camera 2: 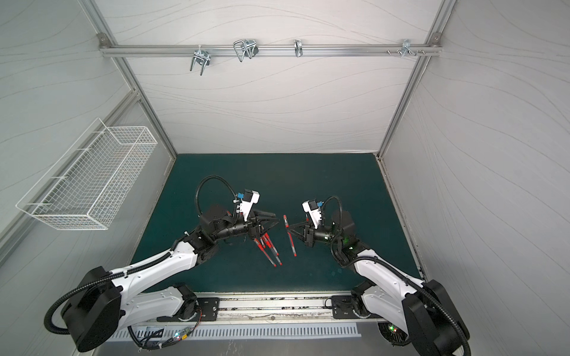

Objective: Remove pen caps from pens
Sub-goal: Open the pen cap on the pen.

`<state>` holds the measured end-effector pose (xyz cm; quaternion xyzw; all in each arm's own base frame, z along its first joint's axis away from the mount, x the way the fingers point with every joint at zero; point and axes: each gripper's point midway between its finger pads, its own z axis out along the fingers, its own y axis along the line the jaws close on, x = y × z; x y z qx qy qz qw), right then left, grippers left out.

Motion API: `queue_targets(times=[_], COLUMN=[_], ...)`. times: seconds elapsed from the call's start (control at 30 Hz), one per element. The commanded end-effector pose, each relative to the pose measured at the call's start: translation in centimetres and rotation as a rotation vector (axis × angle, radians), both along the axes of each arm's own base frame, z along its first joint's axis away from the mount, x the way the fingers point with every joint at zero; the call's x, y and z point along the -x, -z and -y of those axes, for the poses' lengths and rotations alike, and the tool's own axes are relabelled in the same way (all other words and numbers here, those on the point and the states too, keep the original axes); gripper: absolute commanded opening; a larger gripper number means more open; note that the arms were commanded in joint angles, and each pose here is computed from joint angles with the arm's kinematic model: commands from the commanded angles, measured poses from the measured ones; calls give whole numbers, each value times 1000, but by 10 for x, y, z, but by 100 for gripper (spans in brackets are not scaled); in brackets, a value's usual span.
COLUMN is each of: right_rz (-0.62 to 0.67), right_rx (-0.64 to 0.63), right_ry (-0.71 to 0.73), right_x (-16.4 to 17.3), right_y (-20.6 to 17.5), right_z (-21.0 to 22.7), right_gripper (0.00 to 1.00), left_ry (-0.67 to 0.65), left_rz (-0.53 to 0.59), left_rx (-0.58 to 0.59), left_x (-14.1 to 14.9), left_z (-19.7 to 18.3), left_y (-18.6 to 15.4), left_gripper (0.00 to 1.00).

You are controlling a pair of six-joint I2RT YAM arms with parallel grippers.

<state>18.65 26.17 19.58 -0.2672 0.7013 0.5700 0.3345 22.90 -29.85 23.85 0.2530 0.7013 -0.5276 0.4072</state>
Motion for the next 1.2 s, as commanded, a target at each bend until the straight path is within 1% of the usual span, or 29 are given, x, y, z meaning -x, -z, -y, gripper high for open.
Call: queue_targets(times=[0.0,0.13,0.3,0.4,0.63,0.93,1.03,1.17], right_rz=[54,63,84,90,99,104,106,106], right_rx=[-53,-58,-48,-42,-45,-46,-46,-48], right_ry=[-35,-64,-105,-119,-134,-126,-123,-123], right_x=[5,10,19,22,23,23,22,22], right_y=[-17,-17,-17,-16,-17,-17,-18,-18], right_z=[-1,-4,-12,-15,-18,-19,-19,-19], right_gripper=[6,6,6,6,5,5,5,5], left_ry=[21,13,50,78,86,107,110,113], left_rz=[62,50,39,40,25,20,16,13], left_rx=[18,10,15,21,6,1,-4,-7], left_x=[-2,-4,0,4,3,5,5,5], left_z=[8,9,15,19,23,26,27,28], left_y=[-19,-16,-17,-18,-12,-11,-10,-9], left_gripper=[45,45,45,43,40,31,25,25])
